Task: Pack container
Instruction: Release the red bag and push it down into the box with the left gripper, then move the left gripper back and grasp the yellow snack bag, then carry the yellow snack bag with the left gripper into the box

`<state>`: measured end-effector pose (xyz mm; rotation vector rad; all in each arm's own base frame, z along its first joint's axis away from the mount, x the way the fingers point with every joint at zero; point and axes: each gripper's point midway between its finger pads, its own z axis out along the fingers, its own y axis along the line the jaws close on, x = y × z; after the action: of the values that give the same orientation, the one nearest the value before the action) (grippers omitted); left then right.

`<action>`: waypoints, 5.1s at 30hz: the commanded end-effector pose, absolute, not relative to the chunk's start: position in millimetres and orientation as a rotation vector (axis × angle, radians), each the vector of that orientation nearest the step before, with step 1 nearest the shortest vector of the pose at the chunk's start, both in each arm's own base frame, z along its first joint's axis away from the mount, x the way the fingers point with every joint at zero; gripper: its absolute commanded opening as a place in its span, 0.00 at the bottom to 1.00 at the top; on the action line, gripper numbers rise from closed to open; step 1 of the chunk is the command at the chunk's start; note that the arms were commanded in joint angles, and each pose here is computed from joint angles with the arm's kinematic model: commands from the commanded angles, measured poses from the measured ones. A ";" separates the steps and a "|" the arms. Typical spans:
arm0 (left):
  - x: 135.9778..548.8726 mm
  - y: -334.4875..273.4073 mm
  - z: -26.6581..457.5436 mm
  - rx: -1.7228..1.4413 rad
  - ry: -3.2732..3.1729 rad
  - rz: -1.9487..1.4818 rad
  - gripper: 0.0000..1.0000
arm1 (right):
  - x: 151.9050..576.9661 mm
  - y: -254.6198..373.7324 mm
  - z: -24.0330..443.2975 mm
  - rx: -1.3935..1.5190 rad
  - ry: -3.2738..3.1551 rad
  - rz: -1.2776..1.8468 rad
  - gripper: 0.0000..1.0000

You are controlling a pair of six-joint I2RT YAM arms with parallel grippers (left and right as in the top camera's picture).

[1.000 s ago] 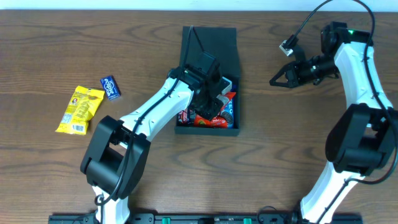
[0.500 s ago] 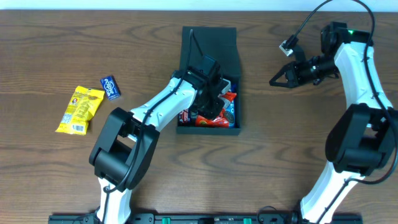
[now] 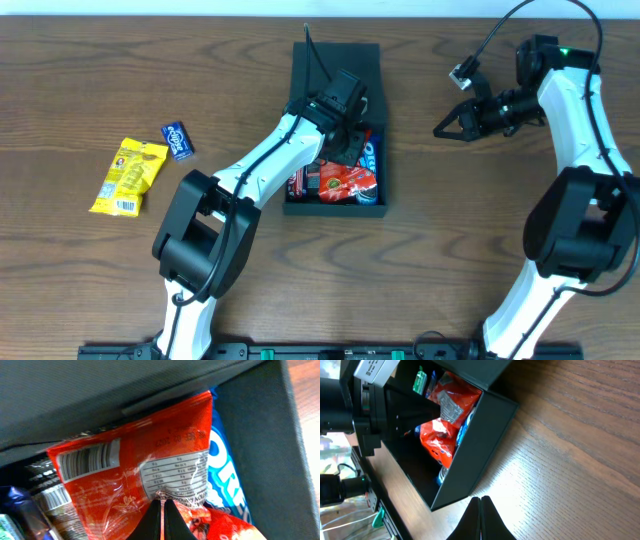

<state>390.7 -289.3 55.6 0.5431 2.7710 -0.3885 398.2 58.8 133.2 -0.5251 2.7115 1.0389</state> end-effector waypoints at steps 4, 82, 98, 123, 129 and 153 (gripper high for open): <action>401.0 -279.1 48.6 0.489 2.778 -0.303 0.06 | 405.0 58.8 141.4 -0.556 2.660 1.030 0.02; 352.2 100.6 91.9 -0.122 3.058 0.458 0.54 | 415.5 57.3 141.5 -0.527 2.639 1.004 0.01; 352.6 134.3 40.8 0.088 3.008 0.411 0.95 | 415.4 57.5 141.4 -0.446 2.672 1.022 0.01; 365.2 134.2 34.8 -0.338 2.991 0.353 0.06 | 414.9 57.5 141.4 -0.426 2.681 1.028 0.02; 396.2 114.6 100.2 -0.387 2.877 0.332 0.06 | 418.1 56.9 141.5 -0.432 2.669 1.017 0.02; 405.7 -224.2 129.6 0.006 2.708 -0.020 0.05 | 436.6 2.8 142.6 -0.248 2.619 0.941 0.02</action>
<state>407.6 -215.3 141.7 0.0436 2.6901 -0.0284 432.8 4.8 133.6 -0.2633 2.6458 0.9323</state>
